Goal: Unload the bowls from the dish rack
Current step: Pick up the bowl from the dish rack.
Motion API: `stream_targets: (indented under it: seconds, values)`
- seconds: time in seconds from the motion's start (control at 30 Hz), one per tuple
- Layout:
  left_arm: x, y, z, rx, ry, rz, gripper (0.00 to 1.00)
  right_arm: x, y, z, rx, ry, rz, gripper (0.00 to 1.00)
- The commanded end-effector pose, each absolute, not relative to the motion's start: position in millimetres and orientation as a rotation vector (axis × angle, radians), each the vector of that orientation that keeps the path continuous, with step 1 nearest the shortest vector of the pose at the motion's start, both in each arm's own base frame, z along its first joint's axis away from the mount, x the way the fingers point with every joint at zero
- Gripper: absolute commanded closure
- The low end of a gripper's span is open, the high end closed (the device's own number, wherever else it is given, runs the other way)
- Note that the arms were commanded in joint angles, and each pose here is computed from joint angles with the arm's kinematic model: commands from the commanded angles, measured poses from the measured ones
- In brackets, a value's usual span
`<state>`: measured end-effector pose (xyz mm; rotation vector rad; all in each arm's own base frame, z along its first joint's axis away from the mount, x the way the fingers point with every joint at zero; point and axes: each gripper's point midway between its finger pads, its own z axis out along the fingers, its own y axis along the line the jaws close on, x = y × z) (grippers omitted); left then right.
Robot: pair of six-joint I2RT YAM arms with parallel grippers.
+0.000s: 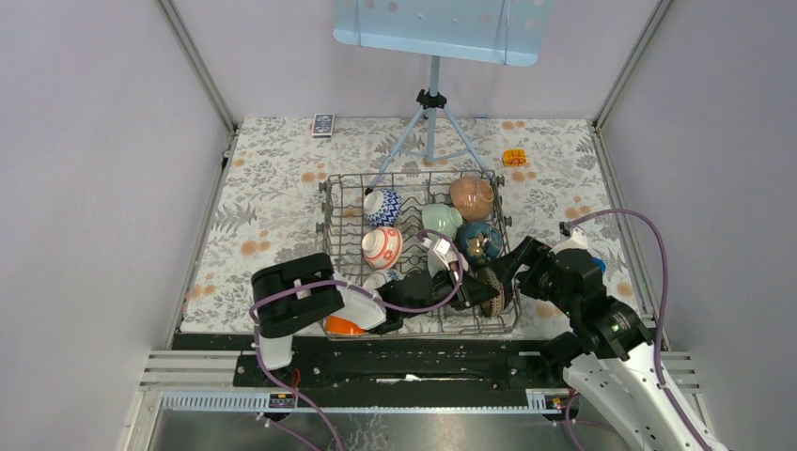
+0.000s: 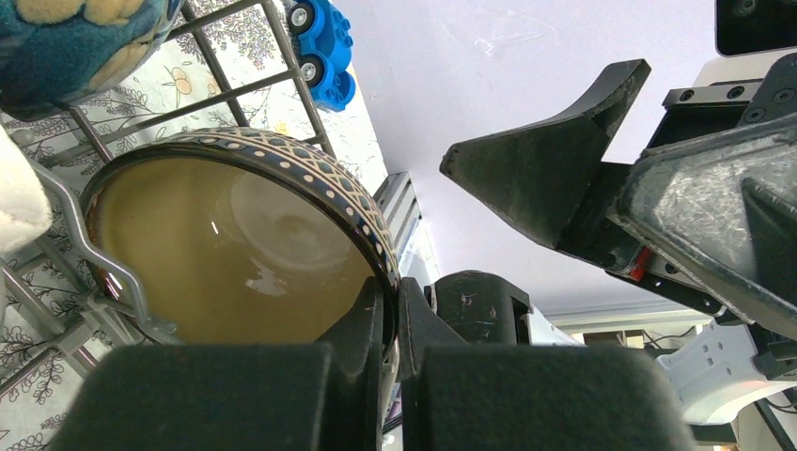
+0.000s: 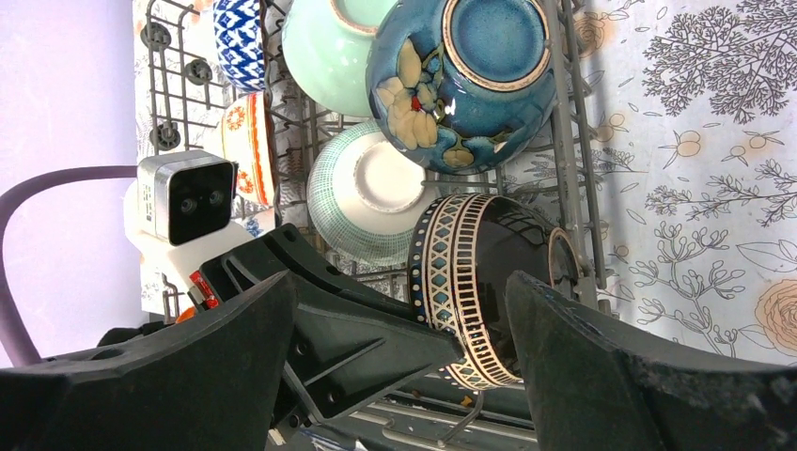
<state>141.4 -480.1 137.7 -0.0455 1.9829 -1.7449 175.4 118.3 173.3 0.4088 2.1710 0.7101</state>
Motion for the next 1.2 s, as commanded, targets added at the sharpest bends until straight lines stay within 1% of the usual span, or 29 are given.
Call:
stream_targets:
  seconds: [0.0, 0.23, 0.4, 0.6, 0.8, 1.1, 1.17]
  values:
    - [141, -483, 198, -0.022, 1.763, -1.895, 1.0, 175, 121, 196, 0.38, 2.131, 0.748, 0.1]
    - [137, -483, 221, 0.017, 1.699, -1.938, 1.0, 175, 125, 224, 0.334, 2.087, 0.787, 0.06]
    - [136, -479, 228, 0.005, 1.672, -1.969, 1.0, 174, 126, 236, 0.309, 2.071, 0.797, 0.05]
    - [136, -470, 241, 0.002, 1.621, -1.986, 1.0, 172, 125, 234, 0.301, 2.072, 0.794, 0.05]
    - [127, -467, 254, 0.066, 1.589, -2.024, 1.0, 171, 125, 244, 0.281, 2.041, 0.806, 0.05]
    - [117, -463, 282, 0.147, 1.546, -2.04, 1.0, 171, 112, 296, 0.202, 1.93, 0.745, 0.04]
    - [119, -460, 286, 0.143, 1.546, -2.017, 1.0, 172, 109, 311, 0.196, 1.894, 0.732, 0.01]
